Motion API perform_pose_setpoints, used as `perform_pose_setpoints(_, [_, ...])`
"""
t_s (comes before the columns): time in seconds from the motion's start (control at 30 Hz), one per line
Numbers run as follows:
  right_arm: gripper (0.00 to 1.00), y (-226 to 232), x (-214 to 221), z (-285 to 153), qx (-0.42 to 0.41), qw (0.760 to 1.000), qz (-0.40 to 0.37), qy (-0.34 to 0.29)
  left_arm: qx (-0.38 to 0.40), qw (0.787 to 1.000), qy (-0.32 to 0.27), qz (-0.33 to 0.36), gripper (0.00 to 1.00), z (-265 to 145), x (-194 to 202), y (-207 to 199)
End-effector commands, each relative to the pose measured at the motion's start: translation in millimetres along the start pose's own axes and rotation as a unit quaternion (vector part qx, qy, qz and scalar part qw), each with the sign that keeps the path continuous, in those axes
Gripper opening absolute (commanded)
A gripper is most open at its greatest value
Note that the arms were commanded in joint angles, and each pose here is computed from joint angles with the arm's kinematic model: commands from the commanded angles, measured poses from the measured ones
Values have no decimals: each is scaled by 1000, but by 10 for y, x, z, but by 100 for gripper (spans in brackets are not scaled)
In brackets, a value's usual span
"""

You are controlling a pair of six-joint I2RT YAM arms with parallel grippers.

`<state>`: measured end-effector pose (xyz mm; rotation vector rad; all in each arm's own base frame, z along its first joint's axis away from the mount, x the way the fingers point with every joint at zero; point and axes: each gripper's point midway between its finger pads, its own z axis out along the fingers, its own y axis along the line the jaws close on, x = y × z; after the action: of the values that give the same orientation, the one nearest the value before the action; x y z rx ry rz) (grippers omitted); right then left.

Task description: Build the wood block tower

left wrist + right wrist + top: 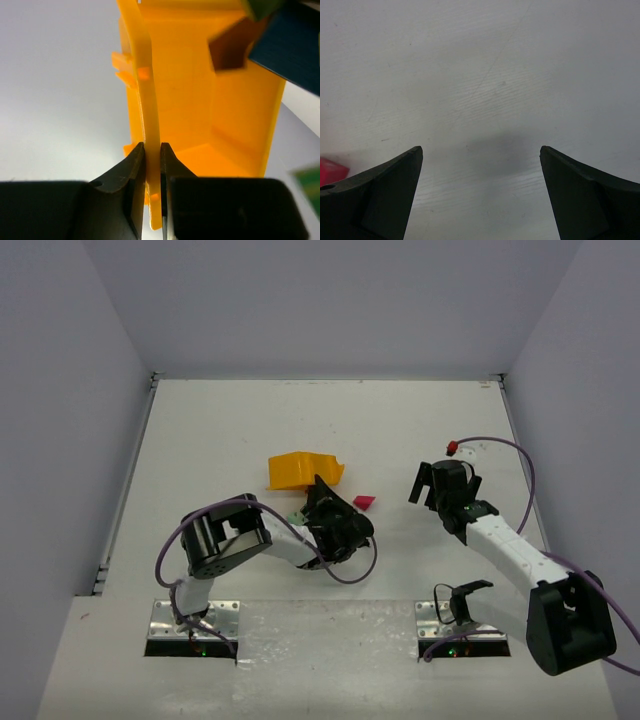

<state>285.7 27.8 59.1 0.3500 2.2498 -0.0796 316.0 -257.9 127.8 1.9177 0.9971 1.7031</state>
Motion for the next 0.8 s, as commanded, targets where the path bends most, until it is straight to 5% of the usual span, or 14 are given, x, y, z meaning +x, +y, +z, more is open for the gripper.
perform_pose_setpoints(0.0, [99,43,-223,-34,1,999,20,-34,0,1000,3,-24,0,1,-36,128])
perform_pose_setpoints(0.27, [99,49,-210,-31,0,999,20,-30,12,994,29,-103,0,196,307,328])
perform_pose_setpoints(0.47, [99,107,-264,-4,-7,999,16,-28,28,969,64,-238,0,644,958,667])
perform_pose_setpoints(0.57, [99,198,-317,9,-22,999,14,-24,35,945,59,-321,0,912,1334,846])
perform_pose_setpoints(0.67, [99,245,-360,17,-29,999,15,-24,82,925,-16,-370,0,1128,1446,829])
perform_pose_setpoints(0.77, [99,277,-379,28,-34,999,13,-23,133,864,-89,-478,0,1395,1706,763])
